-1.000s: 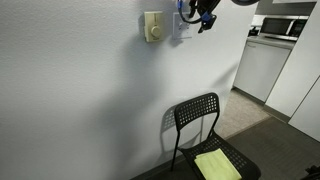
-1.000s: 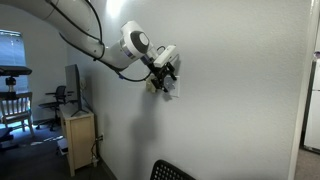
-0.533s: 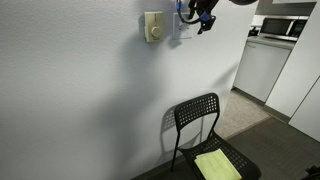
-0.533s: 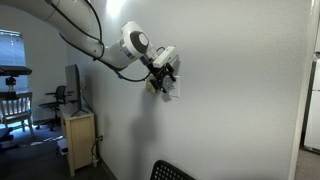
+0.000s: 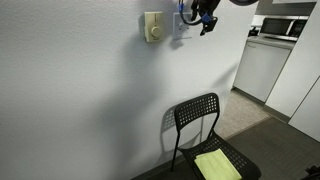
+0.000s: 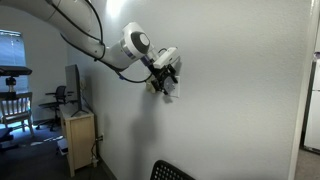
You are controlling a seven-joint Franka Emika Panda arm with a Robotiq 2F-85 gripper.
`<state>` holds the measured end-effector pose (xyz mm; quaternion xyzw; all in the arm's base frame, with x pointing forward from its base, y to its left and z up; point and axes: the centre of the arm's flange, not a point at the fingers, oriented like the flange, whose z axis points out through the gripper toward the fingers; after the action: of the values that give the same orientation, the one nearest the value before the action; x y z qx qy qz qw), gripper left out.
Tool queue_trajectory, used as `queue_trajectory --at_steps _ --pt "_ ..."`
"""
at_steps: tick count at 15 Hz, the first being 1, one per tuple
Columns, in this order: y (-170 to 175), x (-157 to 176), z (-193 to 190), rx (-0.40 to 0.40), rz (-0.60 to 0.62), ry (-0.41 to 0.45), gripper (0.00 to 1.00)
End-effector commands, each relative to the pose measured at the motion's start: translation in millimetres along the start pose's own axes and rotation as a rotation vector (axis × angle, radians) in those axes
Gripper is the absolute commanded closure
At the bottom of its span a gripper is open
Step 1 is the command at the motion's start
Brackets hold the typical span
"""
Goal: Turn on both buttons on the switch and then turn off the first button
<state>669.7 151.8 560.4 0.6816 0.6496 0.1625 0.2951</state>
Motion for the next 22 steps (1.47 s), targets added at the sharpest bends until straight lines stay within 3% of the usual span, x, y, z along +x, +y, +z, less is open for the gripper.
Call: queue_trajectory --at_steps 1,10,18,22 --pt "2 1 5 0.014 -0.001 0.000 0.00" --pt "1 16 11 0.024 -0.027 0.019 0.00" --pt "-13 24 48 0.123 -0.005 0.062 0.00" --pt "-10 22 40 0.118 0.008 0.054 0.00"
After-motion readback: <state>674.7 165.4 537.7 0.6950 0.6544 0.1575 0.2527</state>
